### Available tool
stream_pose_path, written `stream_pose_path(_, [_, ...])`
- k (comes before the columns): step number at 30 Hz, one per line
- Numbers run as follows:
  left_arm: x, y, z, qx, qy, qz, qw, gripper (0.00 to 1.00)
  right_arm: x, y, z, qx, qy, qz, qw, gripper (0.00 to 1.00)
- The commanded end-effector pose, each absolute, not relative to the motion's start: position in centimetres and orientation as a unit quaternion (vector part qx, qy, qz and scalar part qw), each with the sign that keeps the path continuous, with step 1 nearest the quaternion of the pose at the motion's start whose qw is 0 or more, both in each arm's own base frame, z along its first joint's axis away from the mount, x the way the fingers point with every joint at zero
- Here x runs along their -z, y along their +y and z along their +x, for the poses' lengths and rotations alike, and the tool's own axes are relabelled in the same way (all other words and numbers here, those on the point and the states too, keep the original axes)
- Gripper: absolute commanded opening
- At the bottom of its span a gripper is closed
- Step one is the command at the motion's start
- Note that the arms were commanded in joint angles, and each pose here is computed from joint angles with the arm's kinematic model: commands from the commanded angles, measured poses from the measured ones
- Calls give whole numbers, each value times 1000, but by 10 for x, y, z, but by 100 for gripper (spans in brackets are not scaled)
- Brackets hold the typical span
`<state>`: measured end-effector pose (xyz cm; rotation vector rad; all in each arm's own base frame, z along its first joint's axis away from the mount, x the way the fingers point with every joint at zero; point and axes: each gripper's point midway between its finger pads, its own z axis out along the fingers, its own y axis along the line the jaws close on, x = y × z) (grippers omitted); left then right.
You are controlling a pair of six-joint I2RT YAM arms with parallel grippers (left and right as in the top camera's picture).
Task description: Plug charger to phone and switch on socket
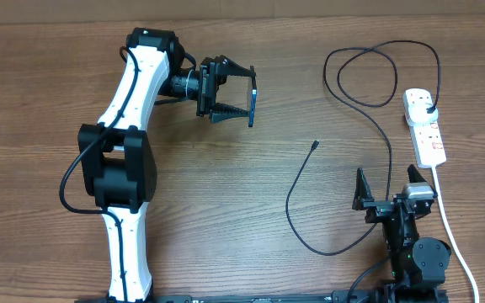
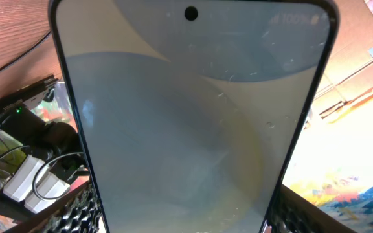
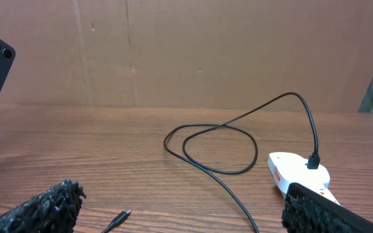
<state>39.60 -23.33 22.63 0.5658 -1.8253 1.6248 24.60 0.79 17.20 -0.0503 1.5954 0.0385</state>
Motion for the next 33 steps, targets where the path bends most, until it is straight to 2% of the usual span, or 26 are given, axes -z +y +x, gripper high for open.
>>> stream_pose_path(1, [-244, -234, 401, -644, -674, 200, 300, 69, -171, 7, 246, -14, 714, -23, 700, 100])
stream_pose_path(20, [-242, -234, 400, -640, -680, 197, 297, 69, -171, 7, 246, -14, 714, -23, 700, 100])
stream_pose_path(33, [-220, -230, 397, -598, -727, 189, 281, 69, -171, 7, 246, -14, 714, -23, 700, 100])
